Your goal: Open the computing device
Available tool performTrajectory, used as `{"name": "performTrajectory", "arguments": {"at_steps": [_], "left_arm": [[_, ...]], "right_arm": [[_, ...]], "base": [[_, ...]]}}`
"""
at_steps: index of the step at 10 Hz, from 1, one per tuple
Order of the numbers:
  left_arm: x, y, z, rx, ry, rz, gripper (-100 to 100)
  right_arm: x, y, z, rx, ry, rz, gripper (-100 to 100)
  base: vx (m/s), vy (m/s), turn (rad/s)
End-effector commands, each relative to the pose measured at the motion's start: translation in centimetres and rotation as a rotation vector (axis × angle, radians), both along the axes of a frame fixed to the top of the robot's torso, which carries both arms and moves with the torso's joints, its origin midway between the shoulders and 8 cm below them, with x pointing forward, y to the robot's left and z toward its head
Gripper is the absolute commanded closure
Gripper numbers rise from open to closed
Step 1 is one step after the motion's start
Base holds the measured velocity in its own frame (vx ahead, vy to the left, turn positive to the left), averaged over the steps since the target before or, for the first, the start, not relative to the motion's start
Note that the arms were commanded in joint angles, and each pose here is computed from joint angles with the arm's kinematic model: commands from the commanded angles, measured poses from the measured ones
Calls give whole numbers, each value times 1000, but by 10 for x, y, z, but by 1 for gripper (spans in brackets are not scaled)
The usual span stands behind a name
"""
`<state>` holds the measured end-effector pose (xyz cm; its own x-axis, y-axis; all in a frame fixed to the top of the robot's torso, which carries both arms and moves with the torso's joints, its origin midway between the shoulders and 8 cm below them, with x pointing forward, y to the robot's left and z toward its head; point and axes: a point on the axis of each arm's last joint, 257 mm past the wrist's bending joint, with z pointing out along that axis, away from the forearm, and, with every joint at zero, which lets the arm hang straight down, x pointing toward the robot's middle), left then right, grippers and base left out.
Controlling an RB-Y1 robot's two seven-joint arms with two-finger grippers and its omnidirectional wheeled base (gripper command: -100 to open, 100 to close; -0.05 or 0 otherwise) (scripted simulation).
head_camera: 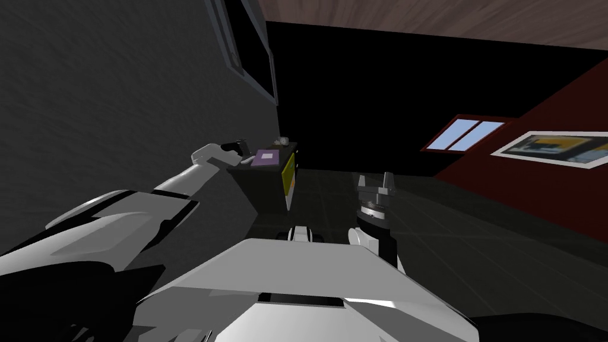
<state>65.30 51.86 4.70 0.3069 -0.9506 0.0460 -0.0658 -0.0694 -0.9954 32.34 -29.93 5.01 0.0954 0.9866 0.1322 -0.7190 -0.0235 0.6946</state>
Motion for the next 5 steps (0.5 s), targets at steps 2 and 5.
{"name": "performTrajectory", "arguments": {"at_steps": [2, 5], "left_arm": [[12, 9, 22, 28, -24, 18, -100], [12, 36, 36, 40, -42, 66, -100]], "right_arm": [[0, 0, 0, 0, 0, 0, 0], [0, 0, 0, 0, 0, 0, 0]], "base": [[-127, 5, -121], [-52, 3, -77]]}}
